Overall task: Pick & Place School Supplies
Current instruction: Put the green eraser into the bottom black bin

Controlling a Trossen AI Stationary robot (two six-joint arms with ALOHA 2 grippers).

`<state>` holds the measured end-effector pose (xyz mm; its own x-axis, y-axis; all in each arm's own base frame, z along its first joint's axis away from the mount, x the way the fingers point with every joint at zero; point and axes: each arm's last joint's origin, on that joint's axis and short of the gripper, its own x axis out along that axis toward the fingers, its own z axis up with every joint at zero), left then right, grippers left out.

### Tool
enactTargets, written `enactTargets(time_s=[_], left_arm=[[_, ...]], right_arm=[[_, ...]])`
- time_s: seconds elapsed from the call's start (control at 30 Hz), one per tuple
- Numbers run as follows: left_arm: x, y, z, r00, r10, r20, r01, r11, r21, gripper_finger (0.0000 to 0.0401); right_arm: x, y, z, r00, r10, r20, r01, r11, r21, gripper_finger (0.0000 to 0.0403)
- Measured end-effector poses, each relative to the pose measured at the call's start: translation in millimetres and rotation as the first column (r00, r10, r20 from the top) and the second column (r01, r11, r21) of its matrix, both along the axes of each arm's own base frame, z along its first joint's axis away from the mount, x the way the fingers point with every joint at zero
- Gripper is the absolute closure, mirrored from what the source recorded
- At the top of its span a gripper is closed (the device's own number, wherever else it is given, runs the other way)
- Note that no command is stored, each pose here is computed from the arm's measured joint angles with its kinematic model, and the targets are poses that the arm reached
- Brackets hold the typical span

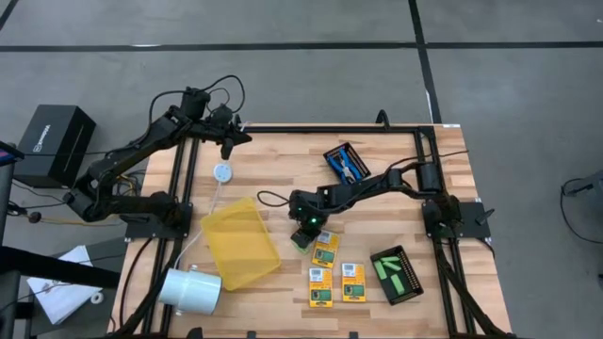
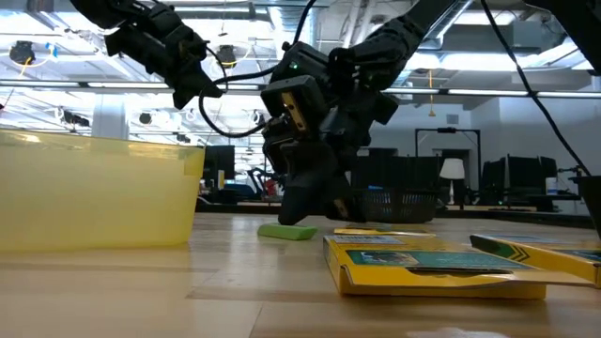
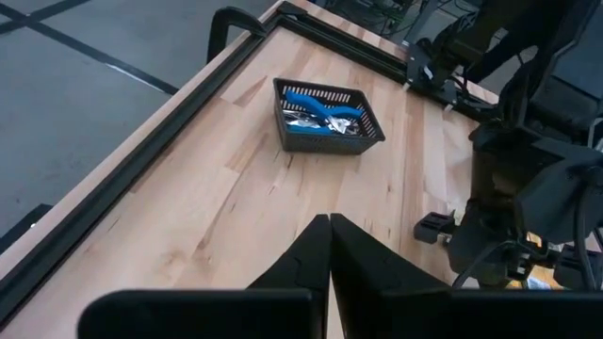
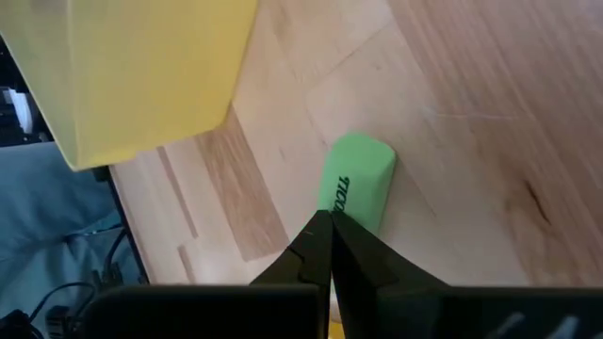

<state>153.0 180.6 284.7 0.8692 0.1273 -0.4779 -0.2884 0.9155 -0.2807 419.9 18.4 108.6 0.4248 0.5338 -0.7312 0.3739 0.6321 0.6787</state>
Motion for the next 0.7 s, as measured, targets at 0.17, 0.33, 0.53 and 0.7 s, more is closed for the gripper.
enactTargets(time_s=[0.17,0.33,0.53,0.7], left_arm=[[0.0,0.0,-0.1,1.0,-0.001,0.0,0.001,1.0,0.0,0.0399],[-0.2,-0.3,-0.4,1.0,-0.001,-0.003,0.001,1.0,-0.003,0.0399],[-0.3,-0.4,-0.6,1.0,-0.011,-0.007,0.011,1.0,0.011,0.0399],[-0.5,-0.7,-1.0,1.0,-0.011,-0.011,0.011,1.0,0.007,0.0399]], right_arm=[[0.2,-8.4,-0.9,1.0,-0.008,0.005,0.008,1.0,-0.006,0.0403],[-1.4,-17.7,-2.3,1.0,-0.006,0.001,0.006,1.0,-0.024,0.0403],[-3.6,-27.2,-3.4,1.0,0.001,-0.008,-0.001,0.999,-0.033,0.0403],[-4.2,-28.2,-3.9,1.0,0.012,-0.004,-0.012,0.999,-0.047,0.0403]])
